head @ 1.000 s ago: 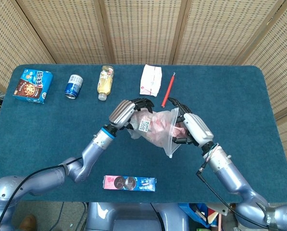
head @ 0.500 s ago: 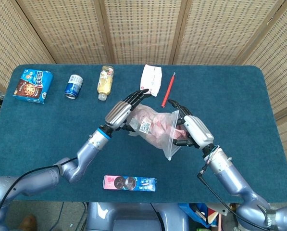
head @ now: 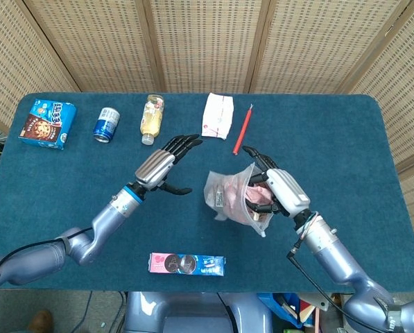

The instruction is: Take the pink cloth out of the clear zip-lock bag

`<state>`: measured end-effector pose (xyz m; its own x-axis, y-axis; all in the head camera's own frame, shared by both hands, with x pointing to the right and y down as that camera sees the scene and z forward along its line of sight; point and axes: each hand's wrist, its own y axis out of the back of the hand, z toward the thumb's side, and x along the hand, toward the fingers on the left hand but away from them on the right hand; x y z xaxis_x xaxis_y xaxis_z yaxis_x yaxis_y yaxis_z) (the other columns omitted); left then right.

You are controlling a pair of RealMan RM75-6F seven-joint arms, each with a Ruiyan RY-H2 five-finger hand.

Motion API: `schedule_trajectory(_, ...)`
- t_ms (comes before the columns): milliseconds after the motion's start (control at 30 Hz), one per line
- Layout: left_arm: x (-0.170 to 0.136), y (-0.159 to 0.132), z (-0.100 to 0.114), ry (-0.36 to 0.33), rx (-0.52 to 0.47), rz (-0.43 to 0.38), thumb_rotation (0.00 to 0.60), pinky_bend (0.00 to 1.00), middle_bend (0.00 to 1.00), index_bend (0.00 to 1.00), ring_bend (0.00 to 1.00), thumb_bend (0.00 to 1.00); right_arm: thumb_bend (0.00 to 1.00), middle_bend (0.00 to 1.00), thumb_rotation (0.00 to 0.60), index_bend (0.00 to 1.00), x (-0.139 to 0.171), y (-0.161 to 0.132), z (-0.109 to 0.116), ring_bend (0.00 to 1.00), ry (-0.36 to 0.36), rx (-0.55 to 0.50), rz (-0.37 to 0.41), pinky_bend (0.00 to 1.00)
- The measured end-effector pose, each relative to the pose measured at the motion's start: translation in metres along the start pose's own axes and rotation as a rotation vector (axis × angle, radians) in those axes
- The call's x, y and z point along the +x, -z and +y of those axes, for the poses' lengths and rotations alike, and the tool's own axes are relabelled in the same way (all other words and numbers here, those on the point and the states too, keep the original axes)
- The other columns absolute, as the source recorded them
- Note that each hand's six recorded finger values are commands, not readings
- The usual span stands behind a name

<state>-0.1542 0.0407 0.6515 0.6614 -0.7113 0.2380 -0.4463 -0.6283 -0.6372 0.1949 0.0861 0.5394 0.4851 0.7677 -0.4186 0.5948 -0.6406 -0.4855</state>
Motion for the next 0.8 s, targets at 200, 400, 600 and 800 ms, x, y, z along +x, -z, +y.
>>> schedule_trajectory(200, -0.028, 0.030, 0.014, 0.064, 0.107, 0.063, 0.600, 0.00, 0.00, 0.00, 0.00, 0.18, 0.56, 0.00, 0.600, 0.77, 0.007, 0.000, -0.011, 0.00, -0.048, 0.020, 0.014, 0.00)
schedule_trajectory(400, -0.059, 0.060, 0.011, 0.160, 0.177, 0.139, 0.600, 0.00, 0.00, 0.00, 0.00, 0.19, 0.56, 0.00, 0.600, 0.77, 0.008, -0.005, -0.025, 0.00, -0.094, -0.003, 0.026, 0.00)
schedule_trajectory(600, -0.078, 0.077, 0.003, 0.229, 0.223, 0.166, 0.600, 0.00, 0.00, 0.02, 0.00, 0.19, 0.56, 0.00, 0.600, 0.77, 0.007, -0.010, -0.039, 0.00, -0.126, -0.008, 0.040, 0.00)
schedule_trajectory(800, -0.086, 0.086, 0.000, 0.235, 0.232, 0.180, 0.600, 0.00, 0.00, 0.02, 0.00, 0.19, 0.56, 0.00, 0.600, 0.77, 0.005, -0.014, -0.054, 0.00, -0.158, -0.020, 0.047, 0.00)
